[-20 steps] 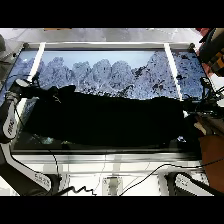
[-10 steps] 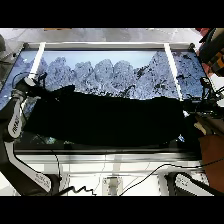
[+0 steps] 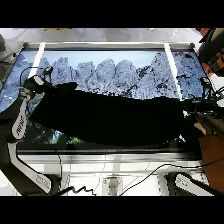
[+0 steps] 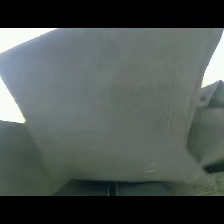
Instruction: Fold the clothes and pants, and hang the long-sleeved shirts on hangers.
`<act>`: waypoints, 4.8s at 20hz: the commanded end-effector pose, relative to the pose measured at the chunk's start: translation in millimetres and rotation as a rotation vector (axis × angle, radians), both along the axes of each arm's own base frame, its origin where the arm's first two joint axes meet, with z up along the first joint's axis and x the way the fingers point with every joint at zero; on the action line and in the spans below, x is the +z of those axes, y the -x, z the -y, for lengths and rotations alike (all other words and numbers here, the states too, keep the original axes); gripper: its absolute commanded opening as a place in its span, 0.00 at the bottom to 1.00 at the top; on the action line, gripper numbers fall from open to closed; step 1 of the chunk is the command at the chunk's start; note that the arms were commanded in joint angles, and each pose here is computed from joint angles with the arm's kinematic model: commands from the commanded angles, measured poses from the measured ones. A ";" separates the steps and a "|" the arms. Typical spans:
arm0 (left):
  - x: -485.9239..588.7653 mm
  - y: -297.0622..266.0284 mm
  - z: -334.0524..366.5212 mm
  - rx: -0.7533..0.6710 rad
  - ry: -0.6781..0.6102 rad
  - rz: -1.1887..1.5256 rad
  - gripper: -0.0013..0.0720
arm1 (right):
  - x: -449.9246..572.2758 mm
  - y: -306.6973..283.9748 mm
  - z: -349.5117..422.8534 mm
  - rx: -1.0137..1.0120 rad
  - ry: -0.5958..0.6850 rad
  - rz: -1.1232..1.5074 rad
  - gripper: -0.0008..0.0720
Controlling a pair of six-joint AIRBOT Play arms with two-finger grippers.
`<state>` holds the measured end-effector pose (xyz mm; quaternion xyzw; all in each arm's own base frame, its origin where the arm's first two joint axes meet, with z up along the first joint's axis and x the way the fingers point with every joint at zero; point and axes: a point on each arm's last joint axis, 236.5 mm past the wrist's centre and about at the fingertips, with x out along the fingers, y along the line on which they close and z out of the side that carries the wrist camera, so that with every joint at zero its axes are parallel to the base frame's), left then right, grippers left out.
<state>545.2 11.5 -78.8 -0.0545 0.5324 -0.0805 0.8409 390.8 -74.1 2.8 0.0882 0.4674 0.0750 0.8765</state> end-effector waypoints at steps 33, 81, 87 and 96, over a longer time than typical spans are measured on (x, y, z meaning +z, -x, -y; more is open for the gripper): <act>58.5 62.3 -36.0 0.142 -0.223 0.329 0.96 | 31.4 23.3 -11.3 -0.031 0.008 0.064 0.04; 51.7 29.9 -43.8 0.220 -0.223 -0.007 0.61 | 40.8 5.9 25.4 -0.097 0.155 0.153 0.04; 48.9 48.6 -67.4 0.483 0.203 -0.113 0.71 | 27.4 4.8 25.2 -0.096 0.136 0.122 0.04; 1.7 -0.6 -8.0 0.534 0.422 -0.084 0.87 | 12.7 7.1 22.5 -0.089 0.115 0.081 0.04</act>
